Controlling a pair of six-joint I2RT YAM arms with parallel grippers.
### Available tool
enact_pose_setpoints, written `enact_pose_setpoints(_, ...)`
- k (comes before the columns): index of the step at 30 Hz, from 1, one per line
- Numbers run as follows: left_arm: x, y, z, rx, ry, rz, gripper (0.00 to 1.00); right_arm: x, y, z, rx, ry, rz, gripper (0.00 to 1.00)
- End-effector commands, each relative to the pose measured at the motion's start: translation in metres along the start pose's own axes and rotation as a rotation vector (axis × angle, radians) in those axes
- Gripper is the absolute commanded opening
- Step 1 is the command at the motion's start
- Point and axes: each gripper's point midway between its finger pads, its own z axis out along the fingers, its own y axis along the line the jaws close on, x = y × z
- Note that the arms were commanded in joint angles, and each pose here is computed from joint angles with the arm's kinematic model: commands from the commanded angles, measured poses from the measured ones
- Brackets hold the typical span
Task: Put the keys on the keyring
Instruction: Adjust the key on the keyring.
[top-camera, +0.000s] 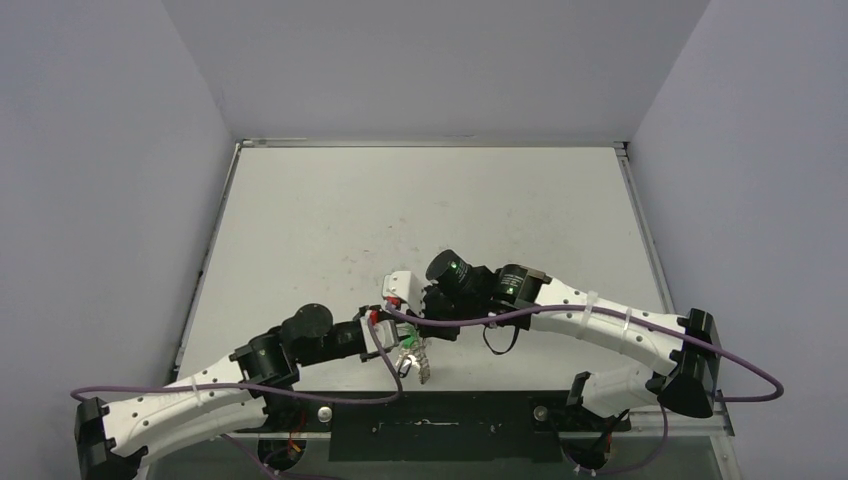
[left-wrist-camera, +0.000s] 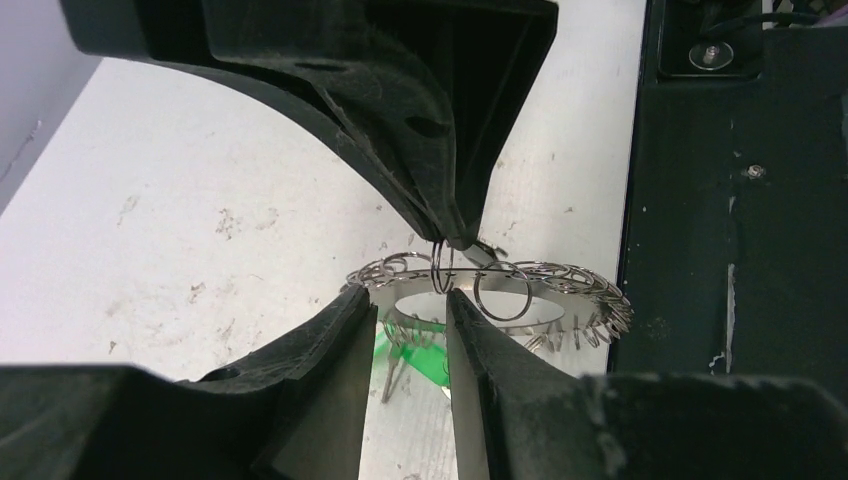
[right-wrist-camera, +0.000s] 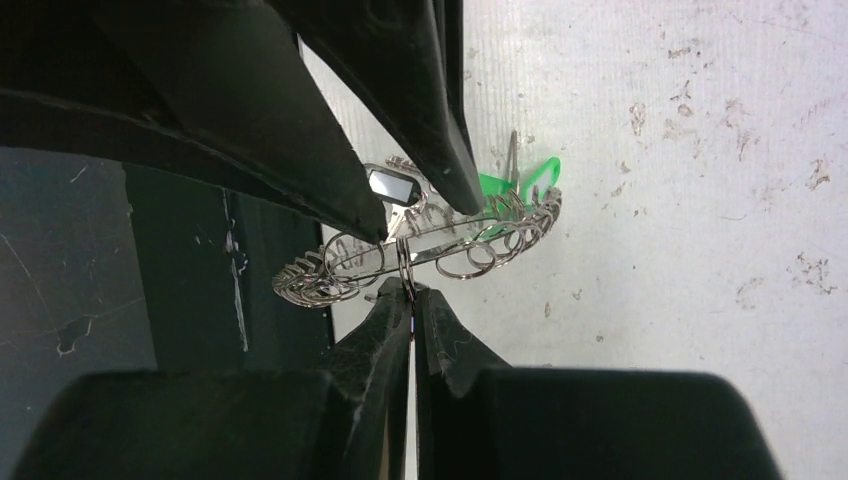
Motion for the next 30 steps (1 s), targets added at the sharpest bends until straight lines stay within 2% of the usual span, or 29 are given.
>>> enact_pose_setpoints(1, -0.021, 0.002, 0.002, 0.021, -0.030, 0.027, 0.30, -0.030, -0.005, -0.009, 0.045, -0.069, -0.025, 0.00)
enact_pose_setpoints(15, -0.022, -0.002, 0.017, 0.041, -0.077, 0.011, 0.22, -0.029, -0.004, 0.000, 0.048, -0.064, -0.028, 0.00)
enact_pose_setpoints(19, -0.019, -0.005, 0.018, 0.051, -0.078, -0.002, 0.13, -0.028, -0.005, 0.001, 0.053, -0.065, -0.029, 0.00)
enact_pose_setpoints(22, -0.017, -0.007, 0.019, 0.050, -0.091, -0.009, 0.00, -0.027, -0.007, 0.001, 0.065, -0.066, -0.030, 0.00)
enact_pose_setpoints(30, -0.018, -0.007, 0.014, 0.040, -0.115, -0.021, 0.02, -0.029, -0.008, -0.003, 0.083, -0.105, -0.029, 0.00)
